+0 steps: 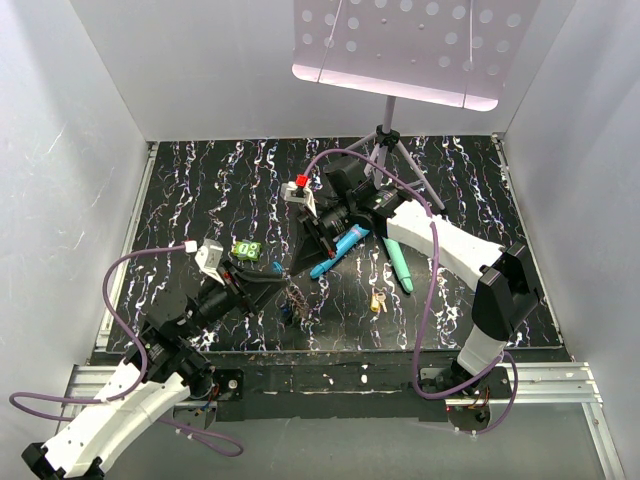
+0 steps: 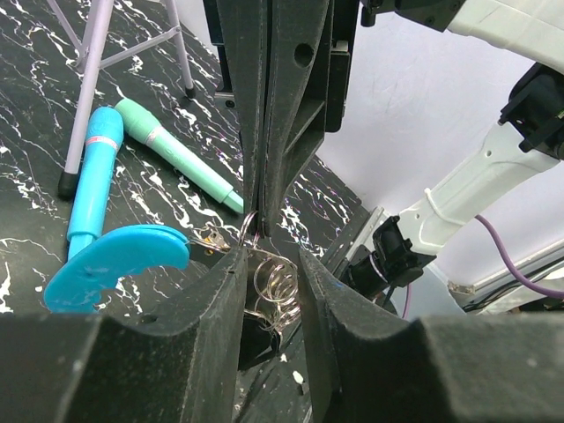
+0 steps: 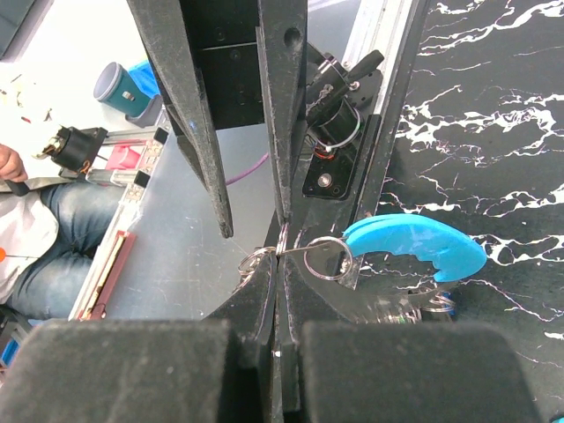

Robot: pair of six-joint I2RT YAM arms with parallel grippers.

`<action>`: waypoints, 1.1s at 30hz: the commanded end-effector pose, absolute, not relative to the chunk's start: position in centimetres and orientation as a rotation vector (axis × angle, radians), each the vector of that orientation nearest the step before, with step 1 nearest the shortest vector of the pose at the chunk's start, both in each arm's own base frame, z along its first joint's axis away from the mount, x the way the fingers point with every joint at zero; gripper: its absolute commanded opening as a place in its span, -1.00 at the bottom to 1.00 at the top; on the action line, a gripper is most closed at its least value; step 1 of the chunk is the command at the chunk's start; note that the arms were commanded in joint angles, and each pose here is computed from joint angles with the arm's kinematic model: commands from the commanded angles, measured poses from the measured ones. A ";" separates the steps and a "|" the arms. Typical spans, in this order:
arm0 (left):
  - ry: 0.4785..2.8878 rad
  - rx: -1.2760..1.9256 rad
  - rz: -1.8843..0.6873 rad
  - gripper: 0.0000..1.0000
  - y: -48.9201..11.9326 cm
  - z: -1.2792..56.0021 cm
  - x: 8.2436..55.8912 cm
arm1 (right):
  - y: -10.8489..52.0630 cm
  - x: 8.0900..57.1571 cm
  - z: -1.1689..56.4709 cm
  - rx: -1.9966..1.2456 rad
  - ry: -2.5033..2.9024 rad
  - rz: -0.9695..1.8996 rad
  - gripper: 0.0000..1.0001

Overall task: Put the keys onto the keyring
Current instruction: Adjust the keyring.

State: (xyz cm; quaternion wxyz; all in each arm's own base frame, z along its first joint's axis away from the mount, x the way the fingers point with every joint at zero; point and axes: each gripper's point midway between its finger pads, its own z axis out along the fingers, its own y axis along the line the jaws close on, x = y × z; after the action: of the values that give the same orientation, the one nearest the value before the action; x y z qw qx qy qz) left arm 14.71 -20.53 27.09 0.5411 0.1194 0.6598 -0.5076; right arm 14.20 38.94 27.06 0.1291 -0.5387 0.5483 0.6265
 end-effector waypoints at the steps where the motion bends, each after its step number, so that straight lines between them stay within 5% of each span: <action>1: 1.542 0.272 -1.204 -0.50 -20.5 27.6 15.1 | 38.4 13.2 29.8 -1.595 1.460 1.843 -0.97; 8: 1.587 0.234 -1.173 -0.49 -20.0 26.8 15.3 | 38.4 13.2 29.7 -1.594 1.463 1.849 -0.97; 17: 1.613 -0.052 -1.159 -0.14 -17.1 26.8 16.0 | 38.4 13.1 29.7 -1.590 1.466 1.863 -0.97; 33: 1.653 0.027 -1.352 -0.32 -20.5 27.2 15.1 | 38.5 13.2 29.7 -1.587 1.465 1.871 -0.97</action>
State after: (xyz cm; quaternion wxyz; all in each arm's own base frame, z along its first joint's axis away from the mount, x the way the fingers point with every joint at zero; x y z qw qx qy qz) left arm 15.28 -20.04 26.51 0.4841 0.0009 0.6880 -0.5406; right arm 14.08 39.00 27.25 0.1235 -0.5341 0.5444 0.6350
